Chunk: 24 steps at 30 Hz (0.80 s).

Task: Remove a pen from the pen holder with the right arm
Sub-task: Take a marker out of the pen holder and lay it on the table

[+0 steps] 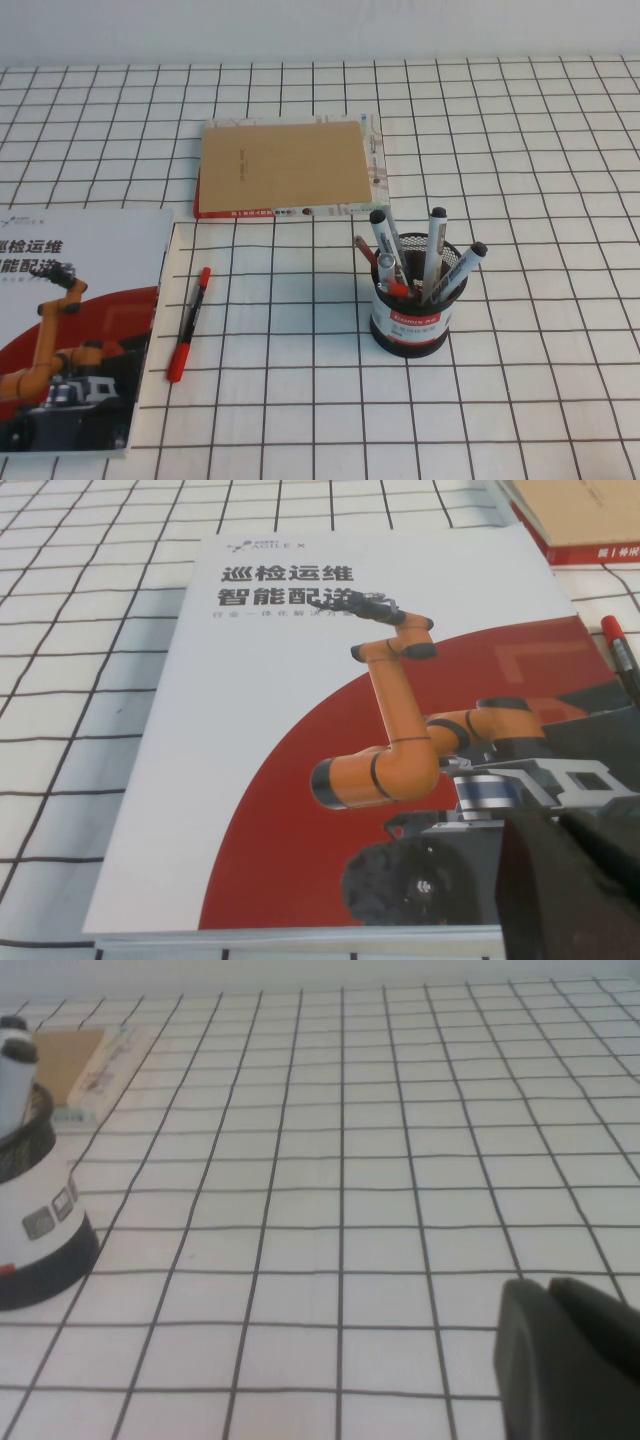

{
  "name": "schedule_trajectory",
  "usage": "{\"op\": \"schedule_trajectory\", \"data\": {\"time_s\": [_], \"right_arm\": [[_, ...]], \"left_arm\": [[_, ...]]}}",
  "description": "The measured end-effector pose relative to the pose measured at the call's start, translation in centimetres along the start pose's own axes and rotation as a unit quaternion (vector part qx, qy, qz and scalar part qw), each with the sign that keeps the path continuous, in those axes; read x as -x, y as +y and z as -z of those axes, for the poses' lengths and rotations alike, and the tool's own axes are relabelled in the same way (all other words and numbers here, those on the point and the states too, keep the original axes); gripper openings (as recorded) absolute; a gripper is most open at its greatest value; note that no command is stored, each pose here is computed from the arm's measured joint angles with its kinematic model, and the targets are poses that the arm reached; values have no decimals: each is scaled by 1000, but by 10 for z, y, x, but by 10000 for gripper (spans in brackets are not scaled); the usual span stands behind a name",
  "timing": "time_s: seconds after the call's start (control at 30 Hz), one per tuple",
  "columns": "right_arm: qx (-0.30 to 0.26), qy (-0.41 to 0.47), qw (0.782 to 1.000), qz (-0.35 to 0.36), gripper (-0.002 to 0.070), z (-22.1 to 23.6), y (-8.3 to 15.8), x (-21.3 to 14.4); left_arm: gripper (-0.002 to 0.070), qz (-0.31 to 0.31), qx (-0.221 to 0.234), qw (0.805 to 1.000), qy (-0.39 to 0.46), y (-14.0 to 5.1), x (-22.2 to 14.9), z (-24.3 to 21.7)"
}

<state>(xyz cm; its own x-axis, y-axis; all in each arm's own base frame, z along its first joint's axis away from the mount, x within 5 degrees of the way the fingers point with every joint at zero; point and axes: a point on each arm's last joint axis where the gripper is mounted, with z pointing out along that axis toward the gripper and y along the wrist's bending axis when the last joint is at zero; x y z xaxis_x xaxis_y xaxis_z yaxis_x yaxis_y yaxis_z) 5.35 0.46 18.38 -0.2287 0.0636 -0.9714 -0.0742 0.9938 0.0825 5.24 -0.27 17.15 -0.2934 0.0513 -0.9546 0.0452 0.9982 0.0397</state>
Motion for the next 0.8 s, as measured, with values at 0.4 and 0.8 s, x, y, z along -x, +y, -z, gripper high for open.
{"op": "schedule_trajectory", "data": {"time_s": [0.4,0.8], "right_arm": [[11,24,998,59,-15,-2,2,-9],[13,24,998,57,-15,-2,2,-9]], "left_arm": [[-5,0,0,1000,0,0,0,0],[-5,0,0,1000,0,0,0,0]]}}
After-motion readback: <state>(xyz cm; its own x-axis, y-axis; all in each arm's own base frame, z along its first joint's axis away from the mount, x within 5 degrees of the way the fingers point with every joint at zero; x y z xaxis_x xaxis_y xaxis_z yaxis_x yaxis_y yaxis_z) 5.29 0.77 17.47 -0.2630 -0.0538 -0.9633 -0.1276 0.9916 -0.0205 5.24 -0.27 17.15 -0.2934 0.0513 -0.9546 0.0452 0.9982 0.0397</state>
